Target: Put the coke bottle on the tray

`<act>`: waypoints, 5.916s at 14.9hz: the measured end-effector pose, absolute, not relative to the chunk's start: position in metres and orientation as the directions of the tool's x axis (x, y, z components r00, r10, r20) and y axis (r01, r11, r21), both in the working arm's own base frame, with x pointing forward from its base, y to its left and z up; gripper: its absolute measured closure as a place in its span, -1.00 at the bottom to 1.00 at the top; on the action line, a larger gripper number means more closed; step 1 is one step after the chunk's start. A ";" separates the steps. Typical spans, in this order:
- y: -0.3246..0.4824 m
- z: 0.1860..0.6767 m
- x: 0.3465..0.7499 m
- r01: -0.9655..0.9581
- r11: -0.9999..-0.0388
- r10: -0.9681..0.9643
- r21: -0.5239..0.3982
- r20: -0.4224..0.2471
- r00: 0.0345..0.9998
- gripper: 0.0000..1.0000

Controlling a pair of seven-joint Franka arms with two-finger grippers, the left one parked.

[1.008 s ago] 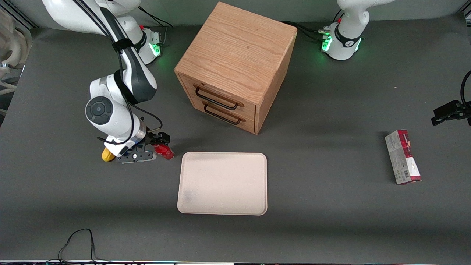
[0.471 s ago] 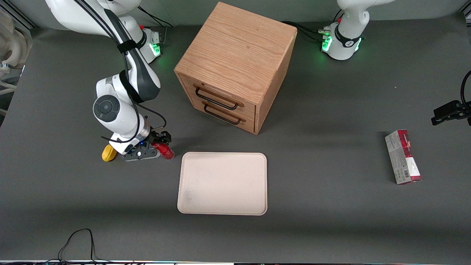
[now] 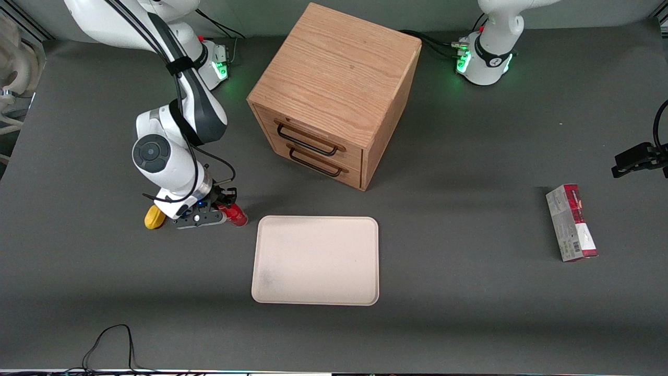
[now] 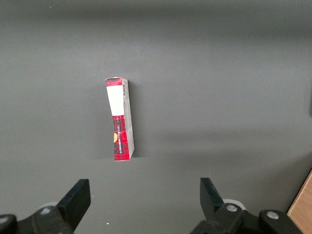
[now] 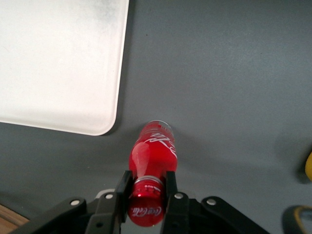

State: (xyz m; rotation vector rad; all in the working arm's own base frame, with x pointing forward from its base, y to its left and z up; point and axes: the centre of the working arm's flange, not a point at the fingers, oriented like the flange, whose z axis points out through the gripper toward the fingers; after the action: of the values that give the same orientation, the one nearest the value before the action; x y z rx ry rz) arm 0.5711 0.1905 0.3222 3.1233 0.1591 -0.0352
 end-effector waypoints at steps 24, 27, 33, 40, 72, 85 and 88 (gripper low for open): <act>0.216 0.477 0.695 -0.014 -1.000 -0.014 0.019 0.017 1.000 0.37; 0.224 0.479 0.704 -0.007 -1.000 -0.006 0.010 0.038 0.999 0.37; 0.259 0.438 0.724 0.023 -0.999 0.019 -0.036 0.114 0.993 0.37; 0.281 0.337 0.738 0.034 -0.999 0.031 -0.031 0.099 0.995 0.37; 0.156 0.526 0.681 -0.009 -1.000 -0.008 0.010 0.026 1.000 -1.00; 0.058 0.598 0.591 -0.130 -0.992 -0.130 0.006 -0.057 0.990 -1.00; 0.055 0.598 0.591 -0.135 -0.991 -0.135 0.007 -0.058 0.989 -1.00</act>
State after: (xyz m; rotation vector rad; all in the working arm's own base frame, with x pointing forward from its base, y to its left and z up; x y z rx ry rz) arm 0.5913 0.0549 0.5983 3.1298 -0.2123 -0.0908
